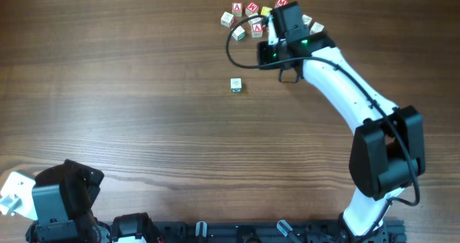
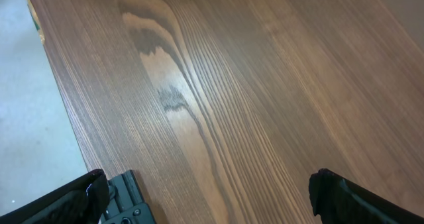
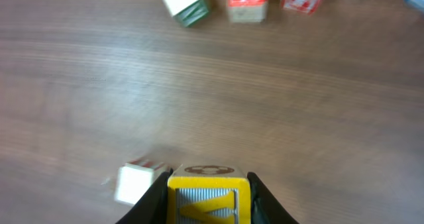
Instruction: Form a horizontal line
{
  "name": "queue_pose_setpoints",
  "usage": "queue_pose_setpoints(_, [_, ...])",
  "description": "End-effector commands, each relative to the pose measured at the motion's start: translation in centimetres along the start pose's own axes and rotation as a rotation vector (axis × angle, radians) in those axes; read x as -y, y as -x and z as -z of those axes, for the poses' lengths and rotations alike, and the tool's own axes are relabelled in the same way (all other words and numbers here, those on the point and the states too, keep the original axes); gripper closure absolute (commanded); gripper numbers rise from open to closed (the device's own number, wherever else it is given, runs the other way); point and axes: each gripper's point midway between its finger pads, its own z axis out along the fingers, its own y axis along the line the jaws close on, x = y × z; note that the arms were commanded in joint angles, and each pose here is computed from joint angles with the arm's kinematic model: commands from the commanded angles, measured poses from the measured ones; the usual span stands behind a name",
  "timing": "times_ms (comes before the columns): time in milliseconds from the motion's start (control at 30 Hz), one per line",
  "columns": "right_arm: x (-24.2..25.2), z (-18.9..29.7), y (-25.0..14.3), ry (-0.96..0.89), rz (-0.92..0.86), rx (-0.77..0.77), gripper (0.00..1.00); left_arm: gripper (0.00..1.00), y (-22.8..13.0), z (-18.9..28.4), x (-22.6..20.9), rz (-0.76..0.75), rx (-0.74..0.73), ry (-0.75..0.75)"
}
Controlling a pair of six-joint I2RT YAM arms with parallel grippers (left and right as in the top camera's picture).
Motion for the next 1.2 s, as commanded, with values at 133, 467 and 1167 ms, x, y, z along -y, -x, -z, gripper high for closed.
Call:
queue_pose_setpoints(133, [-2.0, -4.3, -6.0, -0.053, -0.04, -0.06, 0.8, 0.0, 0.1, 0.0, -0.2, 0.022, 0.009, 0.006])
queue_pose_setpoints(467, [-0.5, -6.7, -7.2, -0.155, -0.088, -0.062, 0.69, 0.0, 0.1, 0.0, -0.2, 0.022, 0.009, 0.006])
queue_pose_setpoints(1167, [-1.3, -1.4, -7.1, -0.111, 0.012, -0.08, 0.19, 0.0, 0.1, 0.0, -0.2, 0.022, 0.009, 0.006])
